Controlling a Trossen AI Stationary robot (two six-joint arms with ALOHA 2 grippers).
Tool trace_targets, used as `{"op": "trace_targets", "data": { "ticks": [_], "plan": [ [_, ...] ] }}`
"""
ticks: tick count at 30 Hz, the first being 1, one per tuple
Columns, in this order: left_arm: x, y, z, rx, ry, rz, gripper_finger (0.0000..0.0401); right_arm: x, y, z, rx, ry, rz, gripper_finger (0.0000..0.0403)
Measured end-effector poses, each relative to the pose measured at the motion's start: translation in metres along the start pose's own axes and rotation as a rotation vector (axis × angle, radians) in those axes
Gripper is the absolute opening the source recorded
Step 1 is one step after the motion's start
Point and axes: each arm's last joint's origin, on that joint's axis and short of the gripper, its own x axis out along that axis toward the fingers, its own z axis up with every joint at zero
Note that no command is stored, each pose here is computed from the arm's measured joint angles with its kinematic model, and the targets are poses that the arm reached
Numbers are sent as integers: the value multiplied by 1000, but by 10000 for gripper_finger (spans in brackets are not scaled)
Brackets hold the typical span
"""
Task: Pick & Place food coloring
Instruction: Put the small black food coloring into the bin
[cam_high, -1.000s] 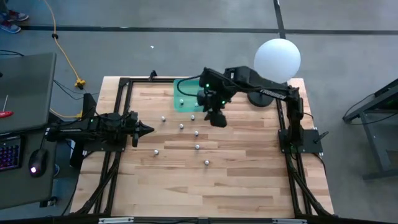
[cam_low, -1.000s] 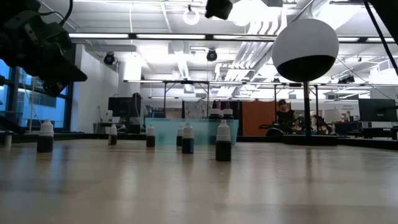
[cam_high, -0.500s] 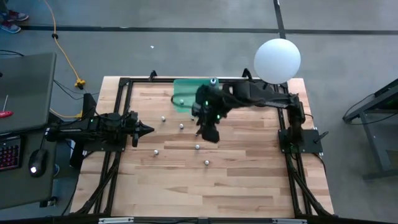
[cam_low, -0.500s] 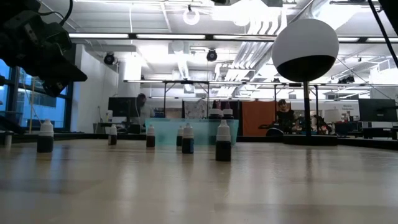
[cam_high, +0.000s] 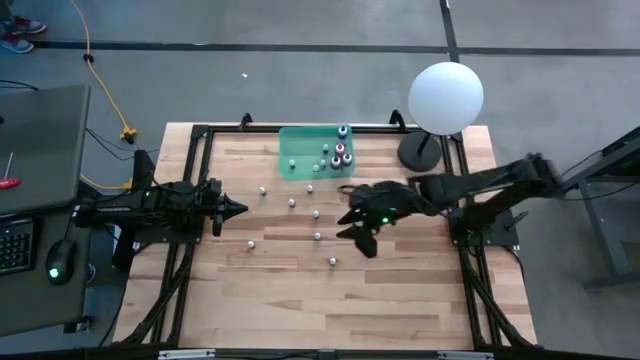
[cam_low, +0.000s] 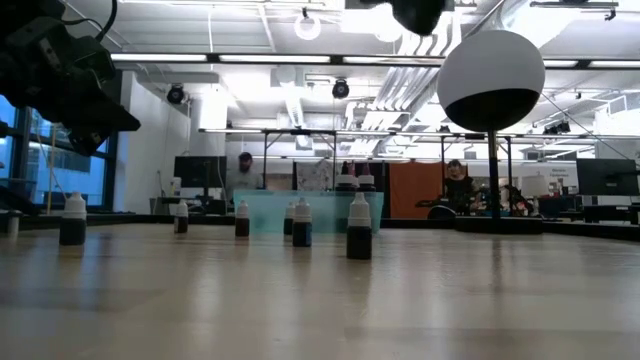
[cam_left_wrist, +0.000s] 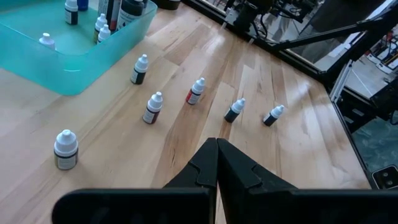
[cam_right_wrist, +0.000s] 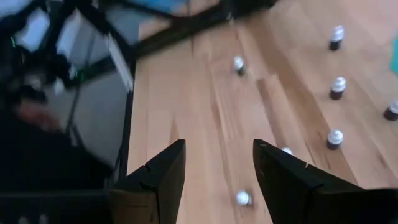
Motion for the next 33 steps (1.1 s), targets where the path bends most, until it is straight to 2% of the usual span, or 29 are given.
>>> {"op": "trace_targets", "data": {
  "ticks": [5, 8, 11, 15, 18, 21, 24, 27, 33],
  "plan": [
    [0, 0, 0, 0, 0, 0, 0, 5, -14, -54, -3, -38, 39, 178],
    [0, 0, 0, 0, 0, 0, 0, 17, -21, -88, -84, -7, 45, 178],
    [0, 0, 0, 0, 0, 0, 0, 31, -35, -121, -154, -17, -3, 178],
    [0, 0, 0, 0, 0, 0, 0, 40, -47, -146, -197, -105, -32, 178],
    [0, 0, 0, 0, 0, 0, 0, 49, -56, -167, -203, -101, -27, 178],
    [0, 0, 0, 0, 0, 0, 0, 60, -53, -174, -227, -118, 9, 178],
    [0, 0, 0, 0, 0, 0, 0, 76, -50, -181, -275, -78, 5, 178],
    [0, 0, 0, 0, 0, 0, 0, 93, -43, -179, -299, -90, 21, 178],
    [0, 0, 0, 0, 0, 0, 0, 122, -41, -181, -302, -57, -25, 178]
  ]
}}
